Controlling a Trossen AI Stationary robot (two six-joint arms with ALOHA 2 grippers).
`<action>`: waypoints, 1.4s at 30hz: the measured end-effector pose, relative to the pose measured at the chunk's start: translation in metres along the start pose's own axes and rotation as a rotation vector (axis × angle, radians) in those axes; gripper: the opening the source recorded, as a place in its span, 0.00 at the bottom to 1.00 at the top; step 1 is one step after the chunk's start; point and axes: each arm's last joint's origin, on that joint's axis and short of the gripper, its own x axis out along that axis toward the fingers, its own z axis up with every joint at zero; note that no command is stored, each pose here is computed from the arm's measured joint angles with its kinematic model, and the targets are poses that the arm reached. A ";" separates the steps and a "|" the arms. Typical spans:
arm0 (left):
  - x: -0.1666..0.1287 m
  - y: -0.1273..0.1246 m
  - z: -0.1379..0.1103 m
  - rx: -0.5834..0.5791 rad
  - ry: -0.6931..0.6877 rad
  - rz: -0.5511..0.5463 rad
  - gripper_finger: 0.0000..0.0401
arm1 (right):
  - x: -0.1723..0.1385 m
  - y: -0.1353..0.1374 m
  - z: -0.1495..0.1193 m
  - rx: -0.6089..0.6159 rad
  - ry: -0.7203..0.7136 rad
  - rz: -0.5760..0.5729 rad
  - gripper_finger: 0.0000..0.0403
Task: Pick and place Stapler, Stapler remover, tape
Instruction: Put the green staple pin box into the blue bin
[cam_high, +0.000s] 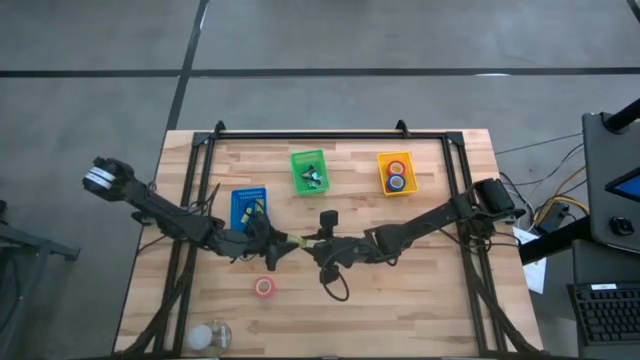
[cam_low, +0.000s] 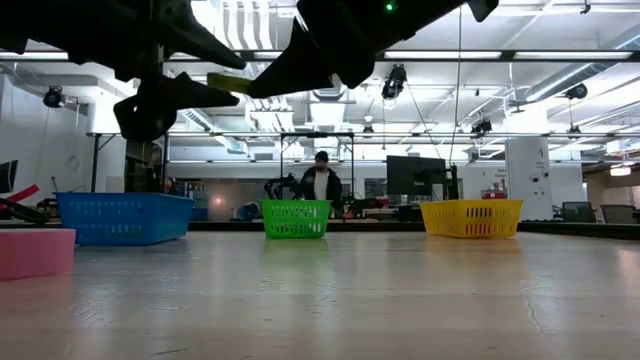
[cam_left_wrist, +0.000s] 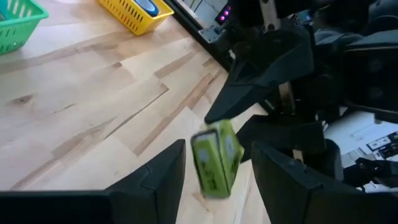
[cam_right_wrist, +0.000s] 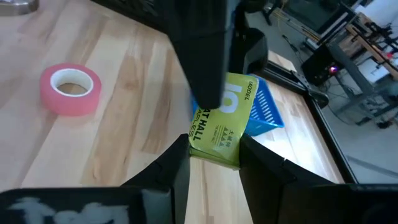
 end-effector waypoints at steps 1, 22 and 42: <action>0.000 0.000 0.000 0.002 -0.004 -0.004 0.46 | 0.000 0.000 0.000 -0.004 -0.003 0.010 0.28; 0.001 -0.004 0.003 0.049 -0.033 -0.042 0.12 | 0.000 -0.001 0.003 0.007 -0.024 0.015 0.44; -0.072 0.053 0.025 0.094 0.059 0.508 0.15 | -0.004 0.010 -0.028 0.121 0.188 0.036 0.62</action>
